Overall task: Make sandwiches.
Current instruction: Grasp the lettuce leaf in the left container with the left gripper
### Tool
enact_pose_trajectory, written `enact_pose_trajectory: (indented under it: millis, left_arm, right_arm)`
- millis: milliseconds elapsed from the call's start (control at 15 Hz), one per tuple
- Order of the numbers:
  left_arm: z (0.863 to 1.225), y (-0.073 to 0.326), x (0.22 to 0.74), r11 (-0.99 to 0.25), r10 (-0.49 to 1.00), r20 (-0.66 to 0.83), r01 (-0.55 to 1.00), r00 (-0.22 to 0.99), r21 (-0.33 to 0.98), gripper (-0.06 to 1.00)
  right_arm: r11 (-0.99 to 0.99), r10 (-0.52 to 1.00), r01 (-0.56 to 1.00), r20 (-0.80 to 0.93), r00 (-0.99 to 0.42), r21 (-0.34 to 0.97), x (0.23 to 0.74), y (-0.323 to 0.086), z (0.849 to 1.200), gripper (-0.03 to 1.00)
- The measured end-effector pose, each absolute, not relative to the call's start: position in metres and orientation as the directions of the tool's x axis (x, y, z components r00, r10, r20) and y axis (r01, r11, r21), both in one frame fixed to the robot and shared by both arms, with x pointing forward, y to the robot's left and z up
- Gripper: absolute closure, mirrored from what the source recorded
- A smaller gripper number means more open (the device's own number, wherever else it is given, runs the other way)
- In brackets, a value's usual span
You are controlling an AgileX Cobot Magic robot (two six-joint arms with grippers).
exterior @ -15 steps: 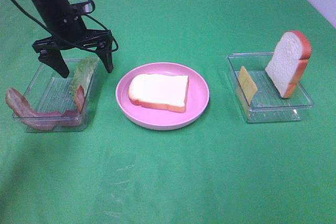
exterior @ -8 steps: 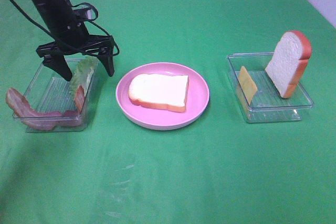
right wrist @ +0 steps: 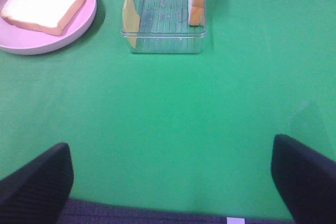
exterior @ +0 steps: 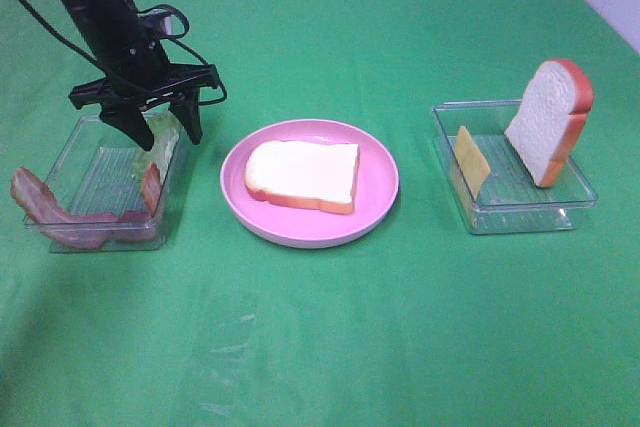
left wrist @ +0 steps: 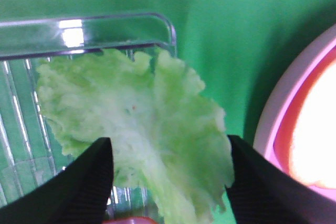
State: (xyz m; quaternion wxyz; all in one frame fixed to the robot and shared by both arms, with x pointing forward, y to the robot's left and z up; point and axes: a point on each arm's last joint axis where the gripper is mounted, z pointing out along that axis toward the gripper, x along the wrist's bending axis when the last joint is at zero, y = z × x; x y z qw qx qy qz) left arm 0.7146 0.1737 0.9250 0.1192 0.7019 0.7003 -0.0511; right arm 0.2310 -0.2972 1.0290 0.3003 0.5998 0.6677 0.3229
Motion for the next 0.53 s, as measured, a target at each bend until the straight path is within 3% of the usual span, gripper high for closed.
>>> enact_pose_trajectory:
  millis: [267, 533]
  left_arm:
    - [0.9250, 0.1737, 0.7148, 0.011, 0.971, -0.239, 0.995, 0.013, 0.097, 0.58]
    - [0.9252, 0.1735, 0.7163, 0.017, 0.970, -0.241, 0.994, 0.011, 0.112, 0.71]
  right_arm:
    - [0.072, 0.995, 0.607, -0.014, -0.100, 0.791, 0.2310, -0.2972, 1.0290, -0.01]
    - [0.072, 0.995, 0.607, -0.014, -0.100, 0.791, 0.2310, -0.2972, 1.0290, -0.01]
